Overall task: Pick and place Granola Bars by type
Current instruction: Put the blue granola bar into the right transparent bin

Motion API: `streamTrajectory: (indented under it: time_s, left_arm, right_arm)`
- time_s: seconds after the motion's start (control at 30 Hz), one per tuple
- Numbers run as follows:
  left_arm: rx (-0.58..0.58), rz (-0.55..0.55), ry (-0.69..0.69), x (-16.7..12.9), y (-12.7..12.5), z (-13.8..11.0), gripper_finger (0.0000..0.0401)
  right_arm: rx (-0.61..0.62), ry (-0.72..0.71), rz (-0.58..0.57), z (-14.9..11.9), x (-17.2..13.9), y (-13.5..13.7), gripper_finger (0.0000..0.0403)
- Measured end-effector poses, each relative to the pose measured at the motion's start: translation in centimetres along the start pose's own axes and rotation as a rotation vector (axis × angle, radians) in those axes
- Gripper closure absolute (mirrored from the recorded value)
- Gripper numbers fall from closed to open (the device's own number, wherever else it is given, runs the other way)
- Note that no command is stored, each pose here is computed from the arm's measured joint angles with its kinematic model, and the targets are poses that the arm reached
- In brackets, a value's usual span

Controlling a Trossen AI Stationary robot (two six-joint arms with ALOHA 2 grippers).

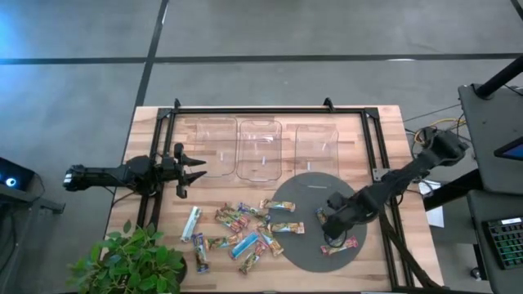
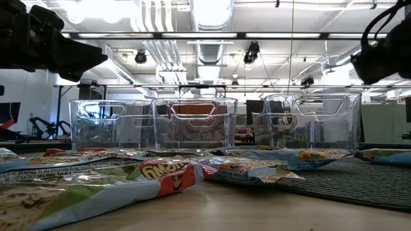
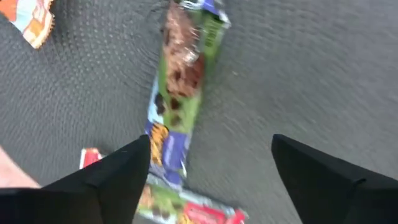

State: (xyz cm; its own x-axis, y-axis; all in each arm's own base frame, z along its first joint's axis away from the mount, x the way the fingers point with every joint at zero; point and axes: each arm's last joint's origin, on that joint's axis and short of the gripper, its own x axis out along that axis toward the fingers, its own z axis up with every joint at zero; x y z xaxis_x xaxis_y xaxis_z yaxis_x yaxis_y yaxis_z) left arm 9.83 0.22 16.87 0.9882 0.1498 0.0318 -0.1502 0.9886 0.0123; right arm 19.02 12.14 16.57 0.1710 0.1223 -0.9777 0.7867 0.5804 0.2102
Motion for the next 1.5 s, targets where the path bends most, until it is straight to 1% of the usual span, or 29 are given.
streamTrajectory:
  time_s: [0.1, 0.17, 0.27, 0.37, 0.5, 0.73, 0.8, 0.9, 1.03, 1.2, 1.4, 1.5]
  left_arm:
    - [0.000, 0.000, 0.000, 0.0, 0.0, 0.0, 0.0254]
    - [0.000, 0.000, 0.000, 0.0, 0.0, 0.0, 0.0254]
    - [0.000, 0.000, 0.000, 0.0, 0.0, 0.0, 0.0254]
    - [0.000, 0.000, 0.000, 0.0, 0.0, 0.0, 0.0254]
    - [0.000, 0.000, 0.000, 0.0, 0.0, 0.0, 0.0254]
    - [0.000, 0.000, 0.000, 0.0, 0.0, 0.0, 0.0254]
    - [0.000, 0.000, 0.000, 0.0, 0.0, 0.0, 0.0254]
    - [0.000, 0.000, 0.000, 0.0, 0.0, 0.0, 0.0254]
    - [0.000, 0.000, 0.000, 0.0, 0.0, 0.0, 0.0254]
    - [0.000, 0.000, 0.000, 0.0, 0.0, 0.0, 0.0254]
    - [0.000, 0.000, 0.000, 0.0, 0.0, 0.0, 0.0254]
    - [0.000, 0.000, 0.000, 0.0, 0.0, 0.0, 0.0254]
  right_arm:
    - [0.003, -0.015, -0.008, 0.1, 1.4, 0.5, 0.0053]
    - [0.006, -0.016, 0.002, 0.2, 2.2, 1.0, 0.0047]
    - [0.012, -0.031, -0.009, 0.2, 2.7, 1.3, 0.0047]
    - [0.051, -0.073, -0.034, 0.4, 2.9, 1.6, 0.0055]
    - [0.119, -0.147, -0.068, 0.6, 3.0, 1.5, 0.0078]
    - [0.221, -0.169, -0.072, 0.7, 2.7, 1.6, 0.0152]
    - [0.220, -0.169, -0.074, 0.7, 2.3, 2.0, 0.0168]
    - [0.193, -0.169, -0.115, 0.7, 1.4, 2.5, 0.0181]
    - [0.159, -0.168, -0.237, 0.8, 1.2, 2.5, 0.0182]
    - [0.096, -0.142, -0.229, 0.9, 2.0, 4.0, 0.0172]
    - [0.071, -0.134, -0.246, 1.2, 2.8, 5.4, 0.0149]
    - [0.063, -0.135, -0.232, 1.3, 2.5, 5.9, 0.0142]
